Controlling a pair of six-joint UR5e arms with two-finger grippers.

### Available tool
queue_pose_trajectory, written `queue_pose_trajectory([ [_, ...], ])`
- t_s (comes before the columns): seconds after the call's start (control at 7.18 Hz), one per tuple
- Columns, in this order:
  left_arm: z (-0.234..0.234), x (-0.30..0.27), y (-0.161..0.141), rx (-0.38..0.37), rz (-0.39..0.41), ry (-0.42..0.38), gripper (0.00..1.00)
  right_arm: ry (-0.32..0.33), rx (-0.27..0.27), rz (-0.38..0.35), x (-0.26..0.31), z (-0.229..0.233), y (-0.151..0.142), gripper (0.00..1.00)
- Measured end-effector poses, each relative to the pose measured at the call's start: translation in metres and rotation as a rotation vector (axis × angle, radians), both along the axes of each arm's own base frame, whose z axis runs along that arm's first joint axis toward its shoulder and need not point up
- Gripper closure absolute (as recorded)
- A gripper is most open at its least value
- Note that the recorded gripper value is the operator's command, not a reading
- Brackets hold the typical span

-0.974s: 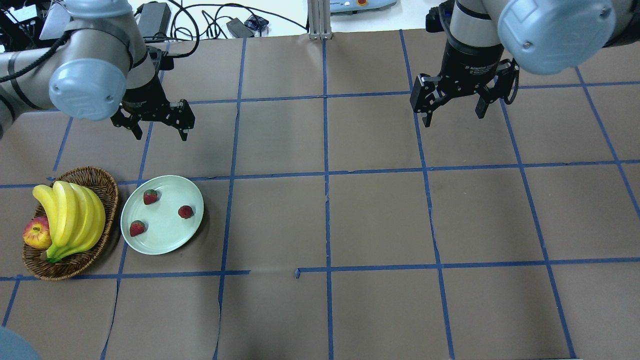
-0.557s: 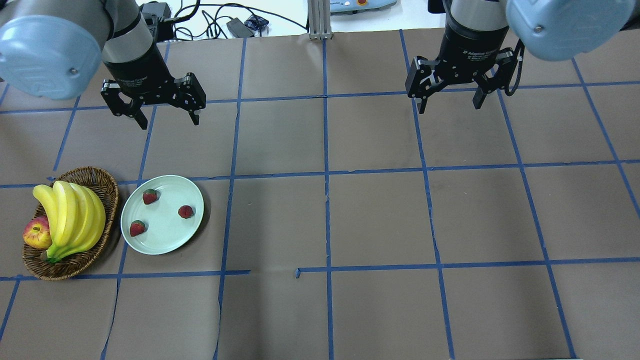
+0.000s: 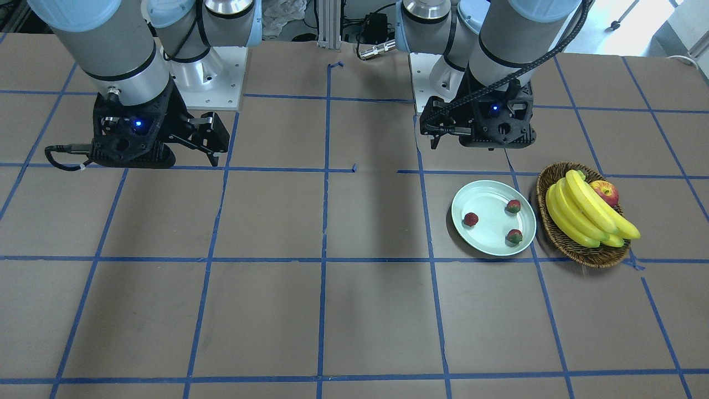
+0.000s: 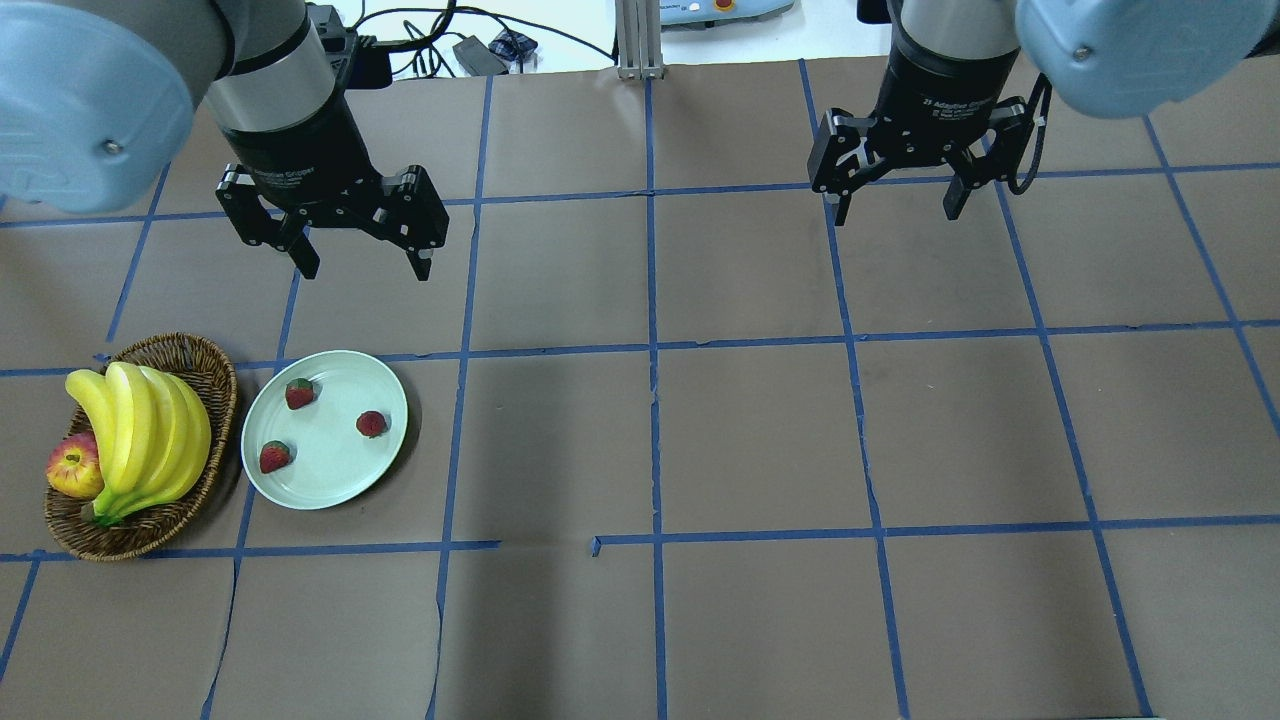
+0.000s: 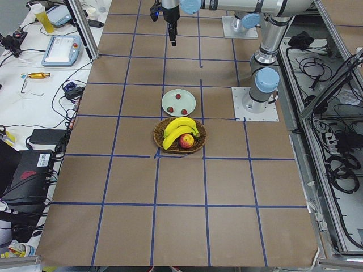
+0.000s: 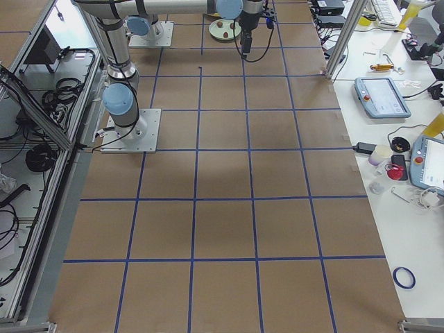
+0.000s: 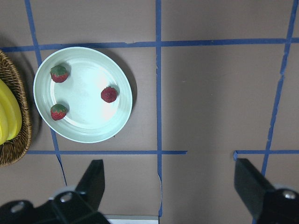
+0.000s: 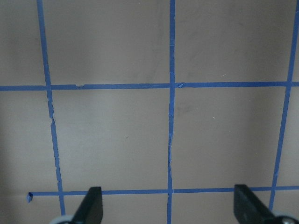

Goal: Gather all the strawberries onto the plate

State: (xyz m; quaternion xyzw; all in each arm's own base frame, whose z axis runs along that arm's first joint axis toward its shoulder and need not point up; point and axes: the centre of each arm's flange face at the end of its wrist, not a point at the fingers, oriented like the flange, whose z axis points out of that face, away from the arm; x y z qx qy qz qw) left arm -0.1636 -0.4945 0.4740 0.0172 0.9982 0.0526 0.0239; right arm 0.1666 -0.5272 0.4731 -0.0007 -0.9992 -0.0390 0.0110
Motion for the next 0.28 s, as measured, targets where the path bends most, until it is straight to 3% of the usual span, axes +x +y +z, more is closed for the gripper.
queue_pose_trajectory([
  [0.28, -0.0077, 0.0000, 0.0019, 0.017, -0.003, -0.003, 0.00, 0.001, 0.003, 0.000, -0.0003, -0.0013, 0.0000, 0.00],
])
